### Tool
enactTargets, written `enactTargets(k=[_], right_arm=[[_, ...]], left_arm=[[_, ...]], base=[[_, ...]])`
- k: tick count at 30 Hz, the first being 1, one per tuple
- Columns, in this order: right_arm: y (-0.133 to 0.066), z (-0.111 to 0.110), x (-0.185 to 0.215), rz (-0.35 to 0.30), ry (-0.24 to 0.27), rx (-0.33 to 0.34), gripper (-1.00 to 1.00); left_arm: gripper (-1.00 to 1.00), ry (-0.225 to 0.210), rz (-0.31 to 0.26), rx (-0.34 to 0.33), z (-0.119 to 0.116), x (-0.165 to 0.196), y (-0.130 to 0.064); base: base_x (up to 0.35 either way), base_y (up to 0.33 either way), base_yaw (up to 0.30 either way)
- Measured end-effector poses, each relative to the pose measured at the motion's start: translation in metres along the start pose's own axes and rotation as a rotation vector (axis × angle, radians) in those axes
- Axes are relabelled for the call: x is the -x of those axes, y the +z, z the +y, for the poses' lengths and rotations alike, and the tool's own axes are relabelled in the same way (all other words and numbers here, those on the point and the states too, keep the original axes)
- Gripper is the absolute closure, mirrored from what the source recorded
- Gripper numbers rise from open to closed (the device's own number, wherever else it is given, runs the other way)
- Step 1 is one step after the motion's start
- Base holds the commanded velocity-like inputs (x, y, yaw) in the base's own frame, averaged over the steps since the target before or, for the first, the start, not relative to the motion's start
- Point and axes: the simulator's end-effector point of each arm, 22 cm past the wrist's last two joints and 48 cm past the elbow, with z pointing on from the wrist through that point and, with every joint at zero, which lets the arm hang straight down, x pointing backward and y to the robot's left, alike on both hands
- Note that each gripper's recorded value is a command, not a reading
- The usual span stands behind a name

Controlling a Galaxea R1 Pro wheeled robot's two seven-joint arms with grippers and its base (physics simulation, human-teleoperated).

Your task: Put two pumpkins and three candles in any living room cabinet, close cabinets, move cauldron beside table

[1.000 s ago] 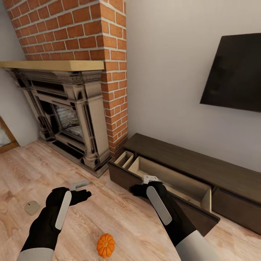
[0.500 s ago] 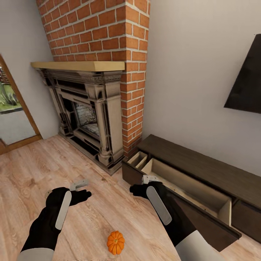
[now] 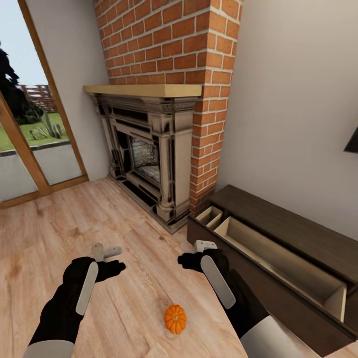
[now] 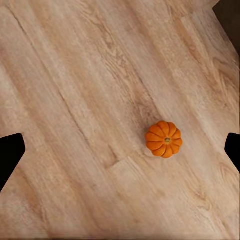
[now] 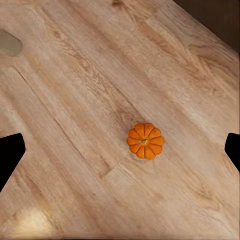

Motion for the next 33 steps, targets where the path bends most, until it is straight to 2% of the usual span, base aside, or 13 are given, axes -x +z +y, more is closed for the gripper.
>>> enactTargets(k=[19, 25, 30, 33], right_arm=[[-0.003, 0.001, 0.002, 0.001, -0.002, 0.0, -1.0], [-0.011, 0.012, 0.003, 0.003, -0.037, 0.004, -1.0], [-0.017, 0.015, 0.007, 0.003, -0.041, 0.005, -1.0], [-0.021, 0.016, 0.01, 0.003, -0.042, 0.005, -1.0]], left_arm=[[-1.0, -0.012, 0.005, -0.02, -0.011, -0.001, -0.002], [-1.0, -0.017, 0.008, -0.009, -0.005, 0.004, -0.01], [-1.0, -0.076, 0.01, 0.009, 0.014, 0.008, -0.016], [-1.0, -0.087, 0.011, 0.01, 0.016, 0.01, -0.02]], base=[[-0.002, 0.002, 0.286], [0.0, 0.0, 0.287], [0.0, 0.0, 0.287], [0.0, 0.0, 0.287]])
